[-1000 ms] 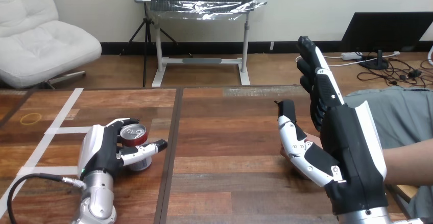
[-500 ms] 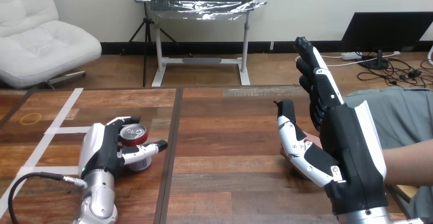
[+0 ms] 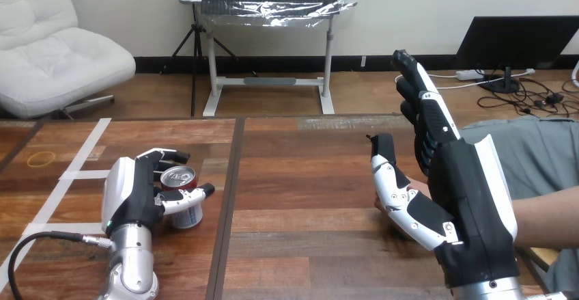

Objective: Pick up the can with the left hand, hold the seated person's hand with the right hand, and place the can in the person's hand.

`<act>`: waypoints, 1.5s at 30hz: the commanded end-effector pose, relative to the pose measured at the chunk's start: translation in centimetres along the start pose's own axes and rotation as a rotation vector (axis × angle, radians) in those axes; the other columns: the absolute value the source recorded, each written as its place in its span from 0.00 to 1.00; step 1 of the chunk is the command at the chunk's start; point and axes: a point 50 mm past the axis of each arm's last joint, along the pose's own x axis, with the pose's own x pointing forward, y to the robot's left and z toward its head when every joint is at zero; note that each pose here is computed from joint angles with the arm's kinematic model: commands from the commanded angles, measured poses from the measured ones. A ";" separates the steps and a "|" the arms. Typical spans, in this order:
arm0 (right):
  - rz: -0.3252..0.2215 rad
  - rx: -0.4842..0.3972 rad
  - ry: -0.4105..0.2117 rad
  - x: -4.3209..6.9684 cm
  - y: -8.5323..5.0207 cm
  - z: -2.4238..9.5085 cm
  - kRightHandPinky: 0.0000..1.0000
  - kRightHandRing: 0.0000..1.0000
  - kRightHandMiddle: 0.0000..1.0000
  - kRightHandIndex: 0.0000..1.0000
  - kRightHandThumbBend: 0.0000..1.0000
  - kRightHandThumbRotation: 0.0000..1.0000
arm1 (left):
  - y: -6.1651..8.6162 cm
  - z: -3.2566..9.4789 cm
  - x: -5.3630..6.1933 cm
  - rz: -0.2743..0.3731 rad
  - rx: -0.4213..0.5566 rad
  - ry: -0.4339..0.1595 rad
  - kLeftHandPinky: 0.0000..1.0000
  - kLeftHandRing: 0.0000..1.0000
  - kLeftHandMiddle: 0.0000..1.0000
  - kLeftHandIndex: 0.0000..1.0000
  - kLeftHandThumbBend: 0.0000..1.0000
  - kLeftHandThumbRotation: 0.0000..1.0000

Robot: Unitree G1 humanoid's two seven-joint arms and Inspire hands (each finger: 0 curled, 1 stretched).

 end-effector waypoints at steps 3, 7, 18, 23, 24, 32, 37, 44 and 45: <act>-0.012 0.005 -0.067 0.6 -0.2 1.3 1.00 1.00 1.00 0.95 0.00 0.00 | 0.6 1.9 1.1 0.025 0.017 -0.076 0.43 0.47 0.52 0.55 0.66 0.00; -0.011 0.006 -0.067 0.6 -0.2 1.3 1.00 1.00 1.00 0.95 0.00 0.00 | 0.6 1.9 1.1 0.029 0.033 -0.079 0.42 0.45 0.50 0.54 0.66 0.00; -0.010 0.005 -0.071 0.6 -0.3 1.3 1.00 1.00 1.00 0.94 0.00 0.00 | 0.5 1.8 1.0 0.035 0.062 -0.087 0.42 0.45 0.50 0.53 0.66 0.00; -0.009 0.005 -0.075 0.6 -0.3 1.3 1.00 1.00 1.00 0.94 0.00 0.00 | 0.4 1.8 0.9 0.036 0.062 -0.088 0.43 0.46 0.51 0.53 0.66 0.00; -0.009 0.005 -0.075 0.6 -0.3 1.3 1.00 1.00 1.00 0.94 0.00 0.00 | 0.4 1.7 0.9 0.035 0.063 -0.087 0.43 0.46 0.51 0.53 0.66 0.00; -0.007 0.008 -0.072 0.6 -0.3 1.3 1.00 1.00 1.00 0.94 0.00 0.00 | 0.4 1.7 0.8 0.033 0.056 -0.090 0.43 0.46 0.51 0.54 0.65 0.00; -0.007 0.011 -0.067 0.7 -0.3 1.3 1.00 1.00 1.00 0.94 0.00 0.00 | 0.3 1.7 0.8 0.035 0.053 -0.087 0.43 0.46 0.51 0.54 0.66 0.00; -0.007 0.004 -0.066 0.7 -0.4 1.3 1.00 1.00 1.00 0.94 0.00 0.00 | 0.3 1.6 0.8 0.035 0.059 -0.084 0.43 0.46 0.51 0.53 0.66 0.00; -0.006 0.005 -0.067 0.7 -0.4 1.3 1.00 1.00 1.00 0.94 0.00 0.00 | 0.3 1.6 0.8 0.036 0.059 -0.085 0.44 0.46 0.51 0.53 0.66 0.00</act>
